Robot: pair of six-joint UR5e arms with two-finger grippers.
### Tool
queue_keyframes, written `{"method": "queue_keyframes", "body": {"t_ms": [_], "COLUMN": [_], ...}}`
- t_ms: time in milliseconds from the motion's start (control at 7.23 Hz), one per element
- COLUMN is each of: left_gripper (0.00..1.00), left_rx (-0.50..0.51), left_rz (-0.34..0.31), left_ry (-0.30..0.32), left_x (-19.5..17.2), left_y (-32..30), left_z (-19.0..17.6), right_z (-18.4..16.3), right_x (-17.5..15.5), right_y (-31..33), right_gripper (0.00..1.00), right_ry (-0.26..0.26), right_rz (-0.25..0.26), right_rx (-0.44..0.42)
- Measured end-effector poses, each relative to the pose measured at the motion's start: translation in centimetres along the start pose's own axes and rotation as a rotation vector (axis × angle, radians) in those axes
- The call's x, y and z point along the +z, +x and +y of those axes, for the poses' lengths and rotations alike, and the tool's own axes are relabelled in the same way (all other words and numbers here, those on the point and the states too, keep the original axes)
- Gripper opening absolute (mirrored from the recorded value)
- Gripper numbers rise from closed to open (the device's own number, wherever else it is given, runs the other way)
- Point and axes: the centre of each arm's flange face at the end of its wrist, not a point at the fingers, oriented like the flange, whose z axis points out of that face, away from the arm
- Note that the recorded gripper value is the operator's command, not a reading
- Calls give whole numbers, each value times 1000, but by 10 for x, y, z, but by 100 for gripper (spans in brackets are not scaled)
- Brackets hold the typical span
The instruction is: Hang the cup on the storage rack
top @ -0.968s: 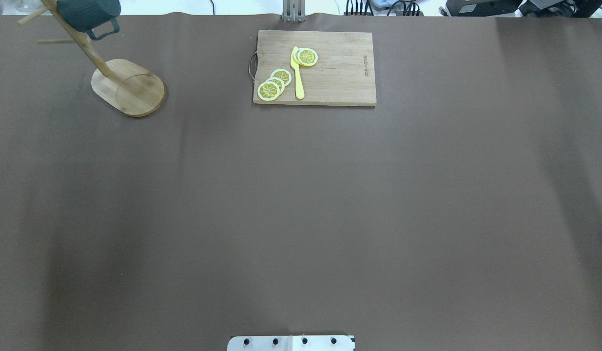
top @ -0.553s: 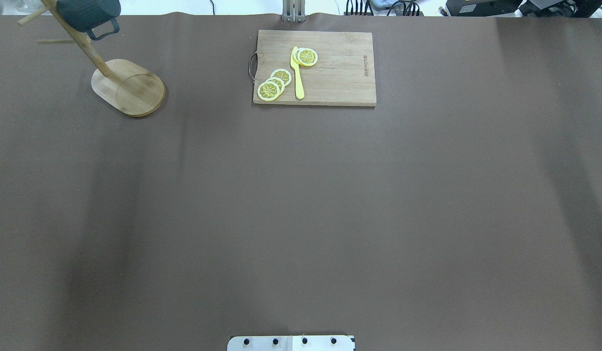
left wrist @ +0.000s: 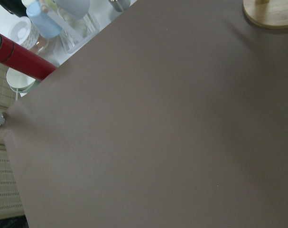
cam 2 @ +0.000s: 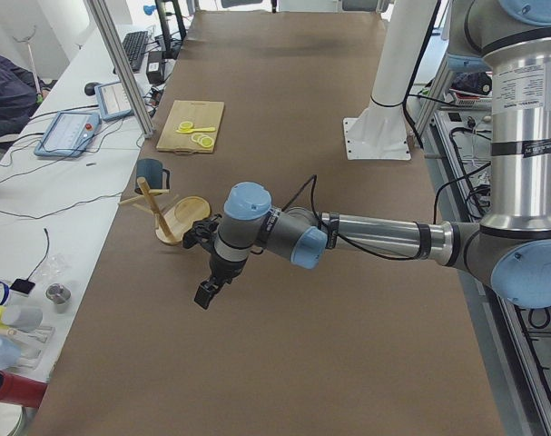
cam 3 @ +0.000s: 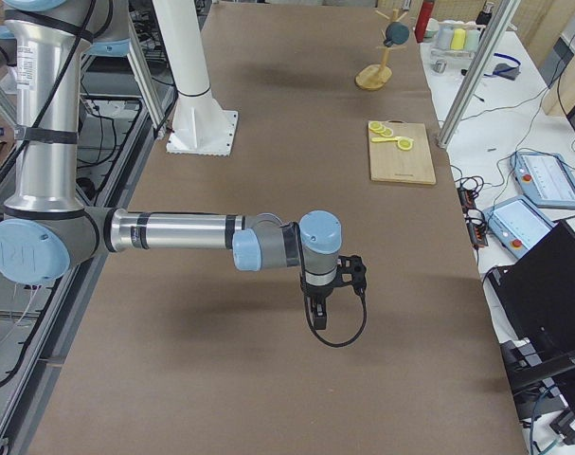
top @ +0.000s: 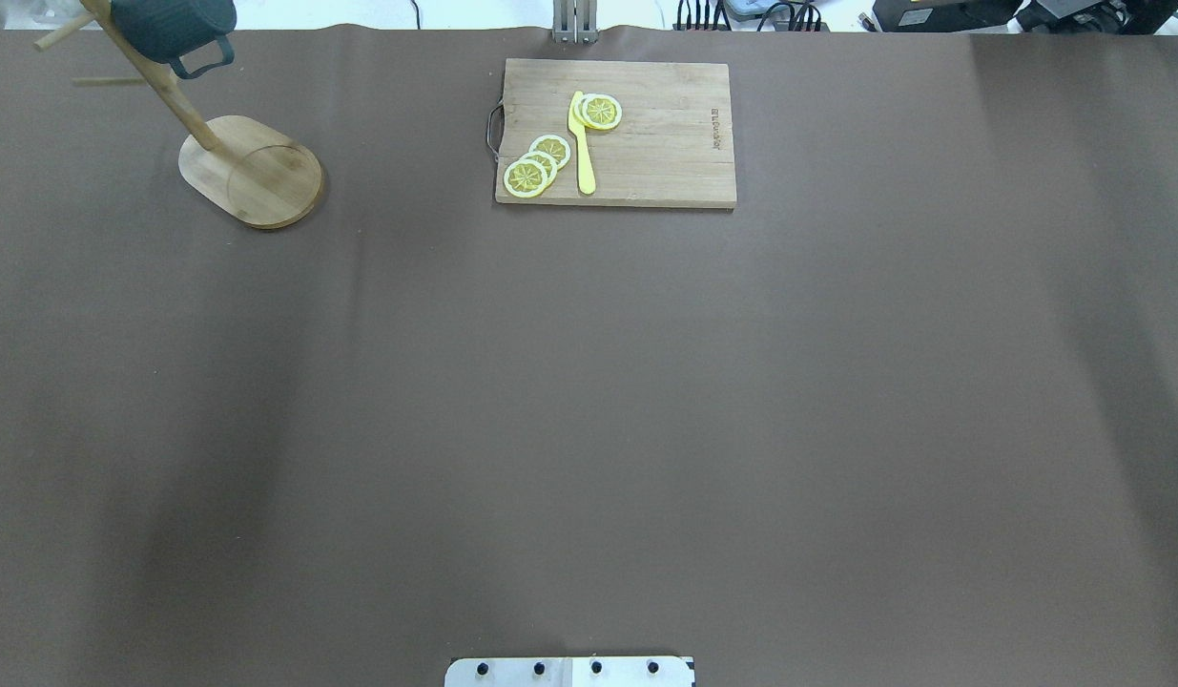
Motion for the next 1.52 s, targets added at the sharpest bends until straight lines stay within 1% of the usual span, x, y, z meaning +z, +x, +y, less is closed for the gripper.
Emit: {"method": "queue_keyframes", "body": {"t_ms": [138, 277, 415, 553, 830, 968, 1245, 1521], "left_gripper": [99, 99, 99, 99, 99, 99, 99, 99], "left_rx": [-58, -115, -176, -244, -320, -341, -378, -398], "left_rz": [40, 101, 155, 182, 201, 212, 255, 265], "left_ry": [-87, -157, -193, -216, -256, -273, -298, -308], "left_x": [12, 20, 24, 28, 39, 42, 38, 38], "left_y": [-2, -1, 2, 3, 1, 0, 5, 3], "left_z": [10, 18, 23, 30, 42, 44, 42, 46], "right_z": [1, 2, 3, 3, 4, 4, 4, 5], "right_x": [0, 1, 1, 1, 3, 4, 5, 6], "right_y": [0, 1, 1, 1, 3, 4, 4, 5], "right_gripper": [100, 100, 100, 100, 100, 100, 100, 100], "right_ry": [-1, -3, -3, -4, -8, -9, -10, -13], "right_rz": [0, 0, 0, 0, 1, 1, 1, 1], "right_rx": [1, 2, 3, 3, 6, 8, 8, 11]}}
